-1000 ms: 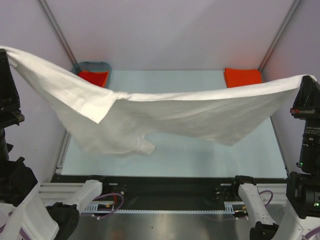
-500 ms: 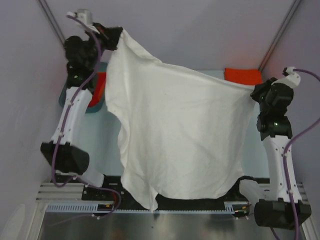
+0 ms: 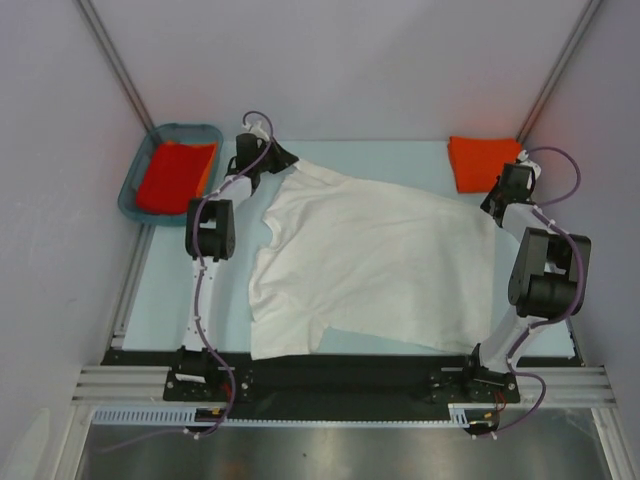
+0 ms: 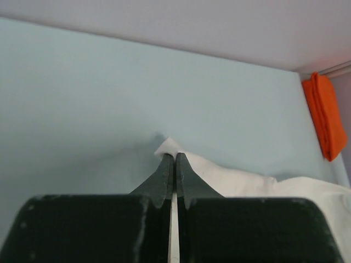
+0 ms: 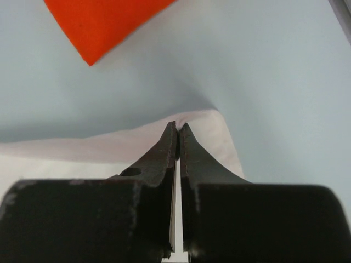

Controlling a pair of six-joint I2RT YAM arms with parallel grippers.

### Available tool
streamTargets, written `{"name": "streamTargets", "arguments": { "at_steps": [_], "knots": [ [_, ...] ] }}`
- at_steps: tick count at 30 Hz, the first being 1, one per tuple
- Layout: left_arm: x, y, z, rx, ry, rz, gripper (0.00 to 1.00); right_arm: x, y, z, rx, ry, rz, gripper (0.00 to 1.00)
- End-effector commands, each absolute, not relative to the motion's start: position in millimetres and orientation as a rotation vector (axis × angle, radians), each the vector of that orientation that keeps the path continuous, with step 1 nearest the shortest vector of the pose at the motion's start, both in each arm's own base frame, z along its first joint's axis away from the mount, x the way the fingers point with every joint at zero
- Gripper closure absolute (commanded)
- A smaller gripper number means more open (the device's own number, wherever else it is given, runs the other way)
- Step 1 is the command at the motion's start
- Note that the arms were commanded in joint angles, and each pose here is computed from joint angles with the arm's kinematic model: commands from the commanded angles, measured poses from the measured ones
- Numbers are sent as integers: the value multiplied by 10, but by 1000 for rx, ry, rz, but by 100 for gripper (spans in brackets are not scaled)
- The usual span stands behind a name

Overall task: Fold and stack the t-shirts
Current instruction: Flatten the tshirt out, then fold the tshirt

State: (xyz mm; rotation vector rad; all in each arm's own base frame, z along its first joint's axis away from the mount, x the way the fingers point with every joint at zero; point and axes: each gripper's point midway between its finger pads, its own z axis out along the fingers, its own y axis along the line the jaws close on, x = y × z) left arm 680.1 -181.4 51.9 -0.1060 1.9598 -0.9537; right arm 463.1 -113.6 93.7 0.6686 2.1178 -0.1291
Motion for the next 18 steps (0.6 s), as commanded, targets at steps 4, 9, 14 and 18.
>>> {"name": "streamTargets", "arguments": {
  "at_steps": [4,9,14,18],
  "knots": [
    [6842,-2054,1832,-58,1676,-1087,100,4896,-1205,1279,598,2085,-120,100],
    [6704,-2203,2131,-34,1689,-1096,100,4813,-1271,1223,653,2172,-107,100],
    [6411,-2061,2159,-191,1825,-1043,100,4695,-1192,1143,734,2270,23,100],
    [6110,-2002,2123,-287,1945,-1040,100,4564,-1147,1079,776,2334,51,100]
  ]
}}
